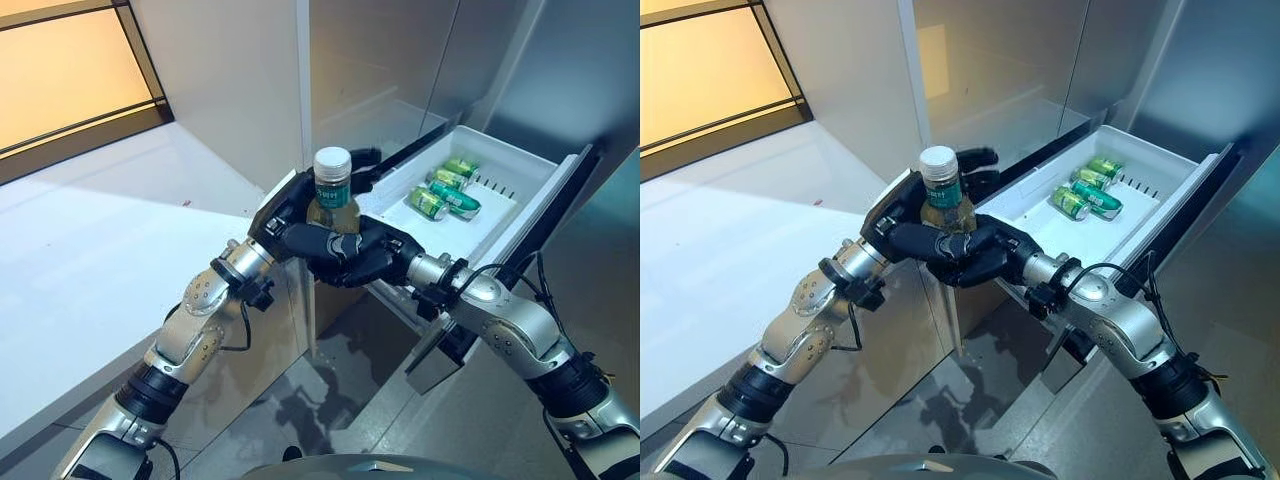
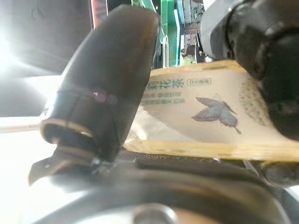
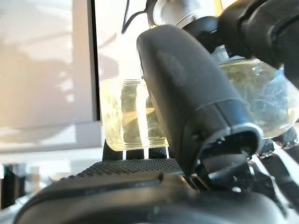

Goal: Put drinks into fridge and close the fridge

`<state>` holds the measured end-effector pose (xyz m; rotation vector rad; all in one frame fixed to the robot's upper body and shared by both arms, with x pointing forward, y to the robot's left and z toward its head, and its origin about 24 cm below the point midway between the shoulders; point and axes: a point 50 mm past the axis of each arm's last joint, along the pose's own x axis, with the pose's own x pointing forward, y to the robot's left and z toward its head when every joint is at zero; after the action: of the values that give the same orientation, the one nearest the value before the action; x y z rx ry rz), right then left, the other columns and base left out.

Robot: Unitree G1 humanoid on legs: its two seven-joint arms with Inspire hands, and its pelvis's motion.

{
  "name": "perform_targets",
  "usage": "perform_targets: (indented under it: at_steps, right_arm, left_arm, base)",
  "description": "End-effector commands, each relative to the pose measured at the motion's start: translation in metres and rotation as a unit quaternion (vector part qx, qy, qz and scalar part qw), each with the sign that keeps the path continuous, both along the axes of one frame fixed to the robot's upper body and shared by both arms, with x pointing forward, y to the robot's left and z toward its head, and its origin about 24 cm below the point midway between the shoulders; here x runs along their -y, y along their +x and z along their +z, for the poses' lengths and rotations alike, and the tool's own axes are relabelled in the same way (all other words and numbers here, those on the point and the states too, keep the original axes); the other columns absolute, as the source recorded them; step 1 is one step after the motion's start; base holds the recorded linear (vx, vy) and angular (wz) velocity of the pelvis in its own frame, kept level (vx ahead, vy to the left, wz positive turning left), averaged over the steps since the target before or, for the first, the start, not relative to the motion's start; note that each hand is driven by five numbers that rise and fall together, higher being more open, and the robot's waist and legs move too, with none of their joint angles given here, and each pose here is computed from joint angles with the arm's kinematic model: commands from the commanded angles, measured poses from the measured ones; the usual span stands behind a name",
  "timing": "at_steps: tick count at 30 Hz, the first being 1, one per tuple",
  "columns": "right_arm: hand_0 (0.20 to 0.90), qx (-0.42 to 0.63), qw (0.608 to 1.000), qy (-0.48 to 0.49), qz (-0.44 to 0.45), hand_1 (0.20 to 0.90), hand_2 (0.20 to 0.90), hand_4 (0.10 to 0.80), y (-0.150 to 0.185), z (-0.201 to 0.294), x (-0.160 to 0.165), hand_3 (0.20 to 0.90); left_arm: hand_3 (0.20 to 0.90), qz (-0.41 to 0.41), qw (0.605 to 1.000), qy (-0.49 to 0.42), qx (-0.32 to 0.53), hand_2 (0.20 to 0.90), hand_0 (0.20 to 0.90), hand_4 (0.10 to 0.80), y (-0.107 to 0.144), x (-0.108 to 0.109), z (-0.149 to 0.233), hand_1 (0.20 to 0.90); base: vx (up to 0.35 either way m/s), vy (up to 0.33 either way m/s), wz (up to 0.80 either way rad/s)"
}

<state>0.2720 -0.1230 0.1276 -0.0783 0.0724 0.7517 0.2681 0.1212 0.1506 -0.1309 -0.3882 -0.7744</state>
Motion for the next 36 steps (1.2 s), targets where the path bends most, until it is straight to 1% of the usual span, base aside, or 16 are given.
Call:
perform_targets:
  at_steps: [1, 3, 7, 12, 15, 18, 22, 23, 24, 25, 26, 27, 29, 32, 35, 36]
  right_arm:
    - [0.300, 0.218, 0.963, 0.059, -0.145, 0.300, 0.300, 0.100, 0.039, 0.096, 0.019, 0.200]
    - [0.300, 0.253, 0.947, 0.031, -0.195, 0.300, 0.300, 0.100, 0.045, 0.107, 0.033, 0.200]
    - [0.300, 0.278, 0.925, 0.022, -0.257, 0.300, 0.300, 0.100, 0.048, 0.120, 0.056, 0.200]
    - [0.300, 0.307, 0.887, 0.039, -0.343, 0.300, 0.300, 0.100, 0.049, 0.137, 0.091, 0.200]
    - [0.300, 0.324, 0.867, 0.033, -0.376, 0.300, 0.300, 0.100, 0.048, 0.145, 0.105, 0.200]
    - [0.300, 0.351, 0.835, 0.007, -0.424, 0.300, 0.300, 0.100, 0.047, 0.152, 0.126, 0.200]
    - [0.300, 0.383, 0.785, -0.049, -0.484, 0.300, 0.300, 0.100, 0.043, 0.160, 0.154, 0.200]
    - [0.300, 0.383, 0.784, -0.051, -0.485, 0.300, 0.300, 0.100, 0.043, 0.160, 0.154, 0.200]
    - [0.300, 0.386, 0.771, -0.069, -0.501, 0.300, 0.300, 0.100, 0.043, 0.163, 0.163, 0.200]
    - [0.300, 0.386, 0.770, -0.070, -0.504, 0.300, 0.300, 0.100, 0.043, 0.163, 0.164, 0.200]
    - [0.300, 0.386, 0.760, -0.082, -0.517, 0.300, 0.300, 0.100, 0.044, 0.165, 0.171, 0.200]
    - [0.300, 0.384, 0.757, -0.084, -0.522, 0.300, 0.300, 0.100, 0.045, 0.167, 0.175, 0.200]
    - [0.300, 0.371, 0.750, -0.091, -0.539, 0.300, 0.300, 0.100, 0.050, 0.166, 0.185, 0.200]
    - [0.300, 0.344, 0.756, -0.094, -0.548, 0.300, 0.300, 0.100, 0.059, 0.166, 0.197, 0.200]
    - [0.300, 0.303, 0.765, -0.128, -0.554, 0.300, 0.300, 0.100, 0.068, 0.158, 0.211, 0.200]
    - [0.300, 0.296, 0.766, -0.131, -0.555, 0.300, 0.300, 0.100, 0.069, 0.159, 0.214, 0.200]
  left_arm:
    - [0.900, -0.125, 0.972, -0.060, 0.190, 0.900, 0.900, 0.800, -0.025, 0.038, 0.060, 0.900]
    - [0.900, -0.073, 0.967, -0.098, 0.224, 0.900, 0.900, 0.800, -0.027, 0.028, 0.071, 0.900]
    - [0.900, -0.006, 0.955, -0.150, 0.257, 0.900, 0.900, 0.800, -0.029, 0.012, 0.082, 0.900]
    - [0.900, 0.049, 0.950, -0.175, 0.254, 0.900, 0.900, 0.800, -0.028, -0.001, 0.082, 0.900]
    - [0.900, 0.062, 0.951, -0.176, 0.246, 0.900, 0.900, 0.800, -0.026, -0.003, 0.080, 0.900]
    - [0.900, 0.072, 0.954, -0.173, 0.234, 0.900, 0.900, 0.800, -0.024, -0.005, 0.077, 0.900]
    - [0.900, 0.048, 0.969, -0.173, 0.171, 0.900, 0.900, 0.800, -0.018, -0.005, 0.064, 0.900]
    - [0.900, 0.045, 0.969, -0.173, 0.168, 0.900, 0.900, 0.800, -0.018, -0.004, 0.064, 0.900]
    - [0.900, 0.008, 0.979, -0.172, 0.113, 0.900, 0.900, 0.800, -0.015, 0.000, 0.052, 0.900]
    - [0.900, -0.004, 0.980, -0.172, 0.097, 0.900, 0.900, 0.800, -0.014, 0.002, 0.049, 0.900]
    - [0.900, -0.066, 0.982, -0.175, 0.010, 0.900, 0.900, 0.800, -0.012, 0.011, 0.030, 0.900]
    - [0.900, -0.095, 0.979, -0.177, -0.033, 0.900, 0.900, 0.800, -0.013, 0.016, 0.019, 0.900]
    - [0.900, -0.182, 0.950, -0.190, -0.168, 0.900, 0.900, 0.800, -0.020, 0.033, -0.015, 0.900]
    - [0.900, -0.252, 0.889, -0.206, -0.323, 0.900, 0.900, 0.800, -0.042, 0.046, -0.063, 0.900]
    - [0.900, -0.254, 0.827, -0.219, -0.452, 0.900, 0.900, 0.800, -0.066, 0.047, -0.108, 0.900]
    - [0.900, -0.248, 0.815, -0.219, -0.476, 0.900, 0.900, 0.800, -0.071, 0.044, -0.119, 0.900]
  base:
    - [0.000, 0.000, 0.00]
    - [0.000, 0.000, 0.00]
    - [0.000, 0.000, 0.00]
    - [0.002, -0.014, 0.06]
    - [0.000, 0.000, 0.08]
    - [0.002, 0.002, 0.04]
    - [0.000, 0.000, 0.00]
    - [0.000, 0.000, 0.00]
    - [0.000, 0.000, 0.00]
    - [0.002, -0.009, 0.04]
    - [0.004, -0.006, 0.04]
    - [0.008, -0.009, 0.05]
    - [0.006, -0.004, 0.02]
    - [0.034, 0.007, 0.03]
    - [0.043, 0.023, 0.11]
    - [0.000, 0.024, 0.09]
